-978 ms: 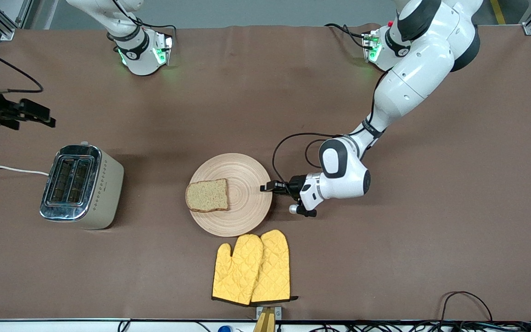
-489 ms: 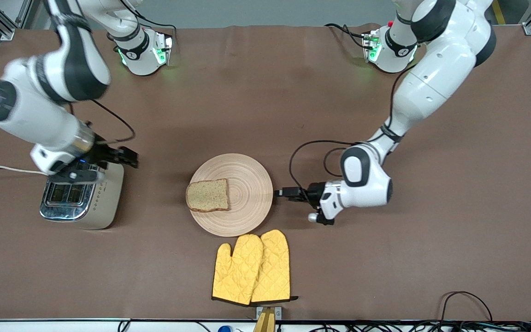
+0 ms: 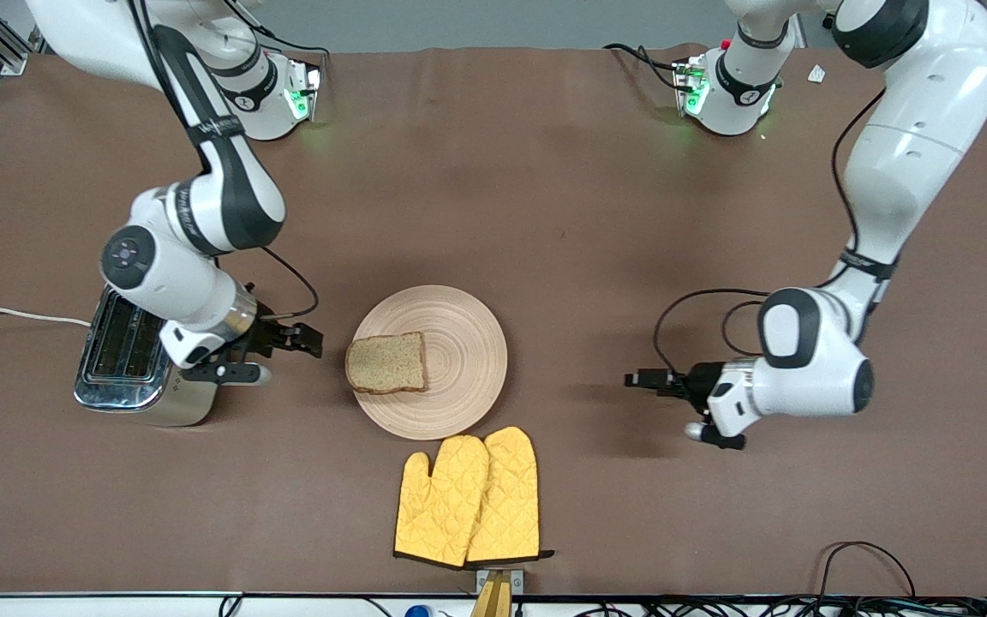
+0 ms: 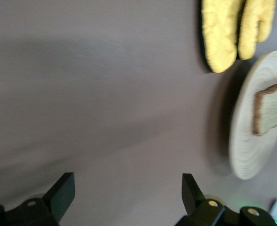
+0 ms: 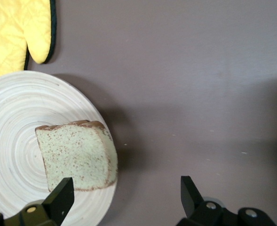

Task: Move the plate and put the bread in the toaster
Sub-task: 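Release the plate with the left gripper while the right gripper reaches the bread, then grasp the bread slice with the right gripper while the left gripper withdraws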

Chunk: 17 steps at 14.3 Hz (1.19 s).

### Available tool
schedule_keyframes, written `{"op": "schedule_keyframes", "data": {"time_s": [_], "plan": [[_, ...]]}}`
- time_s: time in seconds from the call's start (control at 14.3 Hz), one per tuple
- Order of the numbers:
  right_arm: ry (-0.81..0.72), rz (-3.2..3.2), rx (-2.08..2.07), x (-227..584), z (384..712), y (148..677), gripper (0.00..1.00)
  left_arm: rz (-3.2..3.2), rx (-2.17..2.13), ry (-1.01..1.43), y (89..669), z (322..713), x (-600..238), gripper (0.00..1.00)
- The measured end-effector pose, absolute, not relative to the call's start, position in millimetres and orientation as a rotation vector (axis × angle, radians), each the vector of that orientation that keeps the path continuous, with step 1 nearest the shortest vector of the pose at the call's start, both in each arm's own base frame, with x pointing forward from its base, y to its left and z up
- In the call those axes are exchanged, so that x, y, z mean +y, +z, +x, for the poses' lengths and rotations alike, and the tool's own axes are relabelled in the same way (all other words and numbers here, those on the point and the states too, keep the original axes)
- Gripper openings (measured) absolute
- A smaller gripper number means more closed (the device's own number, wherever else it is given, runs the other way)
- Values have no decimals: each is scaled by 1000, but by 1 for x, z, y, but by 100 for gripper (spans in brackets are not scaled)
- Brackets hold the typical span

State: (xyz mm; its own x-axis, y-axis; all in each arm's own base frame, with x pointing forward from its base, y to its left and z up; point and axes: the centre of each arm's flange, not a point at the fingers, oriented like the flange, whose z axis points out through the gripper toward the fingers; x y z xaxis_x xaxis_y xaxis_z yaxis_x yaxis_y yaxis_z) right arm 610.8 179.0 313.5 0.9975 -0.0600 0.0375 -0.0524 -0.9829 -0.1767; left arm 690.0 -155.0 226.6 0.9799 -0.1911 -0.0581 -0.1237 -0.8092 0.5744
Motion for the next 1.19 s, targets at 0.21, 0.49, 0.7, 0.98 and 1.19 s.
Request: {"op": "schedule_keyframes", "data": {"time_s": [0.21,0.49,0.7,0.98,1.19], "plan": [[-22,-2973,48,208,603,282,98,2695,-332,-82,259,699,-136,100],[6,-2983,29,223,598,250,92,2877,-467,3,299,707,-105,100],[5,-2985,34,223,598,239,79,2925,-463,-38,333,706,-80,100],[-12,-2986,43,222,602,228,70,2985,-501,-121,405,703,-71,100],[-13,-2984,44,223,606,224,54,3019,-519,-49,466,694,-76,100]]}}
